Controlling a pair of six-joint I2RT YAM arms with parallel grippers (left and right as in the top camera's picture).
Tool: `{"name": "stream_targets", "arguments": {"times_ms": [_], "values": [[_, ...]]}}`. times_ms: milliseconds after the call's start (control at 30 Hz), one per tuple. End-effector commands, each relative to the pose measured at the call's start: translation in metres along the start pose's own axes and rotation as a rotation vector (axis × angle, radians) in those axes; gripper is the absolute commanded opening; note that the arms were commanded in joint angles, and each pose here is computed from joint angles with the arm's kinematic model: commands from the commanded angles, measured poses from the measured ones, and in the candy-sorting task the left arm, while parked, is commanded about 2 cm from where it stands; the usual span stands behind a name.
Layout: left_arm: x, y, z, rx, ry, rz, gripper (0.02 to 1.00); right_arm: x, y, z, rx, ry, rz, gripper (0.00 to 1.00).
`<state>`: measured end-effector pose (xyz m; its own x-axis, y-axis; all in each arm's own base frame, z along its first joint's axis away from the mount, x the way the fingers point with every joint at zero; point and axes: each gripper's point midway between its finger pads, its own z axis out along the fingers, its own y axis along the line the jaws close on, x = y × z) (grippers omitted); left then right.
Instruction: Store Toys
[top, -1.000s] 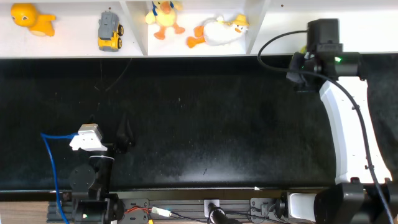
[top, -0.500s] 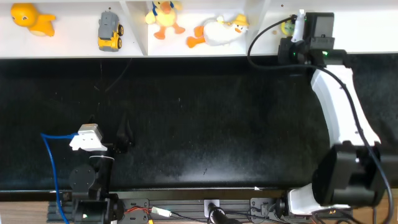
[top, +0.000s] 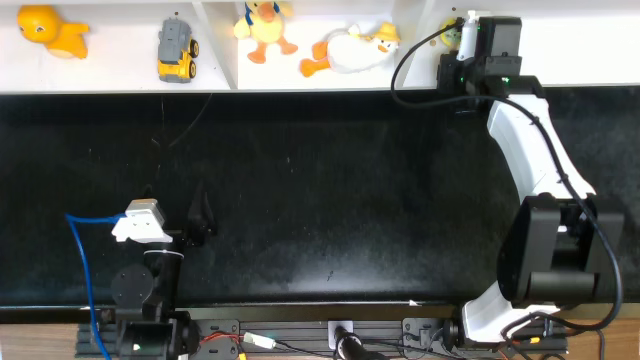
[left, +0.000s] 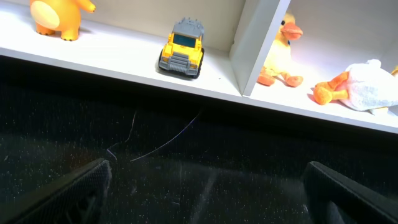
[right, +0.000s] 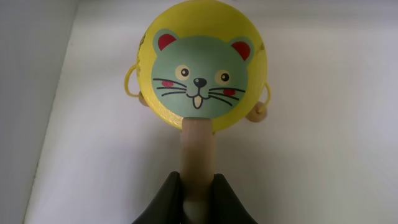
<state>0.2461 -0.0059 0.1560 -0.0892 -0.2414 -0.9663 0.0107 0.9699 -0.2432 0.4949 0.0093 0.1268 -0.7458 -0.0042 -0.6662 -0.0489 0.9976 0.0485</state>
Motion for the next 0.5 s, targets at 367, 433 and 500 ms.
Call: {"name": "stream_targets", "arguments": {"times_ms": [367,433,500], "values": [[0.000,-0.003,-0.001,0.019,-0.005,0.008,0.998,-0.007,-0.011,-0.042,0.096,-0.017,0.152,0.577],[0.000,-0.003,-0.001,0.018,-0.005,0.008,0.998,-0.005,-0.018,-0.065,0.144,-0.016,0.203,0.577],[0.000,-0.003,-0.001,0.019,-0.005,0.008,0.998,0.001,-0.028,-0.094,0.218,-0.010,0.274,0.581]]}}
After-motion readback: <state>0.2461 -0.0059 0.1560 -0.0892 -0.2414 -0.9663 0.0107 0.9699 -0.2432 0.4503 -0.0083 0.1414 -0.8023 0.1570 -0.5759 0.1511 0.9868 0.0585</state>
